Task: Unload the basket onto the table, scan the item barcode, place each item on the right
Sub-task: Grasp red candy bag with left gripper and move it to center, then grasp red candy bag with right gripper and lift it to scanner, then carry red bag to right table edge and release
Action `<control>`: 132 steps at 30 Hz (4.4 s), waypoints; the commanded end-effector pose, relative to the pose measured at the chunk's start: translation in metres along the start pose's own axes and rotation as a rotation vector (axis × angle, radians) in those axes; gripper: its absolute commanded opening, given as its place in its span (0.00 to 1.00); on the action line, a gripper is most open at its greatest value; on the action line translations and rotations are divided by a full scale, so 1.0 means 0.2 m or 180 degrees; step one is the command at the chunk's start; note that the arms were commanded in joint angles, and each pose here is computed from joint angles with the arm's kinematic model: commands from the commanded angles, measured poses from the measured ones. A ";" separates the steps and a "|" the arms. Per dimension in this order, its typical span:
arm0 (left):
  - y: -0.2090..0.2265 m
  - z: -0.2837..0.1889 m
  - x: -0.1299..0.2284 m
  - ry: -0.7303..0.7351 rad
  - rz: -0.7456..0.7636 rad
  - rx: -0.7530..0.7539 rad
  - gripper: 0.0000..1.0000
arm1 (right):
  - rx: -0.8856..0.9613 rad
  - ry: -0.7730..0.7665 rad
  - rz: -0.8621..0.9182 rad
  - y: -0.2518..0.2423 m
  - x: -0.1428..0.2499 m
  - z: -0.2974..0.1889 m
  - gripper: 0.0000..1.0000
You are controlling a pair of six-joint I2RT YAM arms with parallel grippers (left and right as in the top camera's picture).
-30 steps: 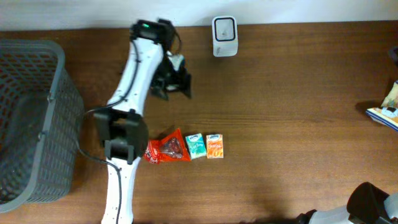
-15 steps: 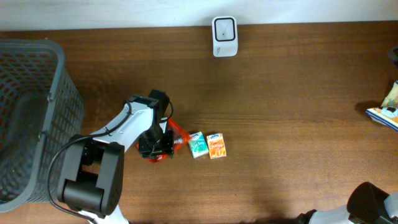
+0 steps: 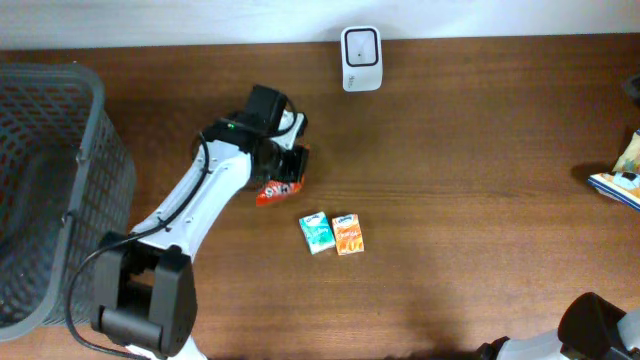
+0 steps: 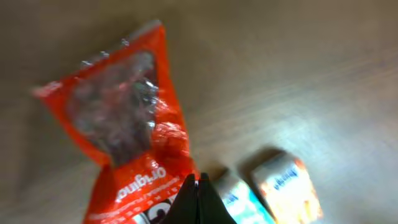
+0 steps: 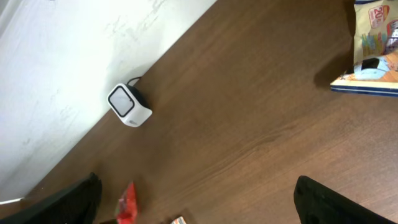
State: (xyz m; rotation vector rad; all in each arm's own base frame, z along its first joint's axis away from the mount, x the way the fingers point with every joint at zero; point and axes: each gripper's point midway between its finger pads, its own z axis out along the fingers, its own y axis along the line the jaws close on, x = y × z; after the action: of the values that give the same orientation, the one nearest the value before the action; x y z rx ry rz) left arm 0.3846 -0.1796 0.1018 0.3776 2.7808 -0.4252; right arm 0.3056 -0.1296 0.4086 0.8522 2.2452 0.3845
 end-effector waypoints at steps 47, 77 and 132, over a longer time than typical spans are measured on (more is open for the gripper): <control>0.12 0.02 -0.26 0.0377 -0.0913 -0.0850 0.00 | -0.0043 0.0028 -0.0047 0.02 0.01 0.00 0.99; 0.87 -0.05 -0.05 0.0769 -0.2117 -0.1757 0.99 | 0.0722 0.2198 -0.1538 0.60 1.96 1.66 0.73; 0.87 -0.05 -0.05 0.0769 -0.2116 -0.1756 0.99 | 0.2223 -0.0382 0.1487 -1.24 -0.31 1.01 0.04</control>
State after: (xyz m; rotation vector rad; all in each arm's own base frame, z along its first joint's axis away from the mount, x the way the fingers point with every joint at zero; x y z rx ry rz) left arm 0.4432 -0.0201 0.0735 -0.6580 3.0372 0.2669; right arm 0.3814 -0.3272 0.1977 1.7171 1.9879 -0.1776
